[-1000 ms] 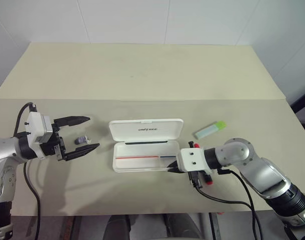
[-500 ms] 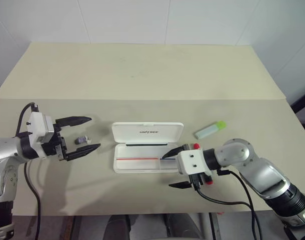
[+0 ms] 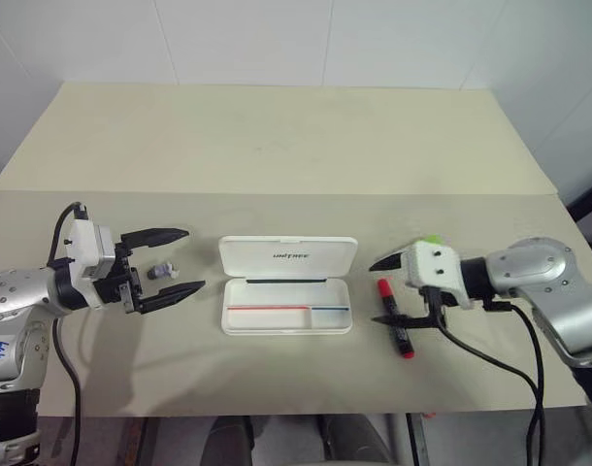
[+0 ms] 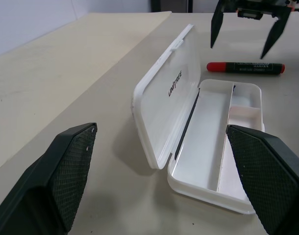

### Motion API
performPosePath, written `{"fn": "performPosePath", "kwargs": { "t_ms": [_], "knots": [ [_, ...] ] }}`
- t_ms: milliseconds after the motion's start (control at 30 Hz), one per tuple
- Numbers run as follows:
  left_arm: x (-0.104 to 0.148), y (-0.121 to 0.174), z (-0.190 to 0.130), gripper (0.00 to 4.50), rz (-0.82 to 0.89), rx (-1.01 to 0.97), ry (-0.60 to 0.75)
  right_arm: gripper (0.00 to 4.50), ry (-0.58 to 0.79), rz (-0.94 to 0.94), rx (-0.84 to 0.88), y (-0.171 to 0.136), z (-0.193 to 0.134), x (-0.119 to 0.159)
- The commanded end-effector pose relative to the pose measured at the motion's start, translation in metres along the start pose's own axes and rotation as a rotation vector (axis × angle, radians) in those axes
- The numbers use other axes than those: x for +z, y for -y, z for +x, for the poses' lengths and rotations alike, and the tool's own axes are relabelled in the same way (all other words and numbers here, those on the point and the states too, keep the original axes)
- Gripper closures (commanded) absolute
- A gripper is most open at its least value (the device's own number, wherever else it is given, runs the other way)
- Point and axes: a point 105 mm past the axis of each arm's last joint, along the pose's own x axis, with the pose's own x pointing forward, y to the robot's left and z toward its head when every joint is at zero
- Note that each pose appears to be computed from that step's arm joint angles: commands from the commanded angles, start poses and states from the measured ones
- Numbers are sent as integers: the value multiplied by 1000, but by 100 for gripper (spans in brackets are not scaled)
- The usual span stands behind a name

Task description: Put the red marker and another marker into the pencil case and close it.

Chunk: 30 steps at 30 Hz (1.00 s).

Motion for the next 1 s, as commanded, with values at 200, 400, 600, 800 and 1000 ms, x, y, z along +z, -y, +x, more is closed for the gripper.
{"fn": "performPosePath", "kwargs": {
  "t_ms": [200,400,600,800,1000],
  "knots": [
    [6,2,11,0,32,-29,54,3,-120,181,-64,-6,-9,-33],
    [9,3,11,0,36,-47,96,3,-156,262,-63,-18,1,-45],
    [12,5,1,0,26,-57,124,65,-186,309,-66,-23,7,-53],
    [10,11,-12,0,5,-96,126,268,-200,314,-82,-19,6,-57],
    [3,16,-20,0,4,-162,58,391,-202,306,-96,-12,3,-56]
  ]
}}
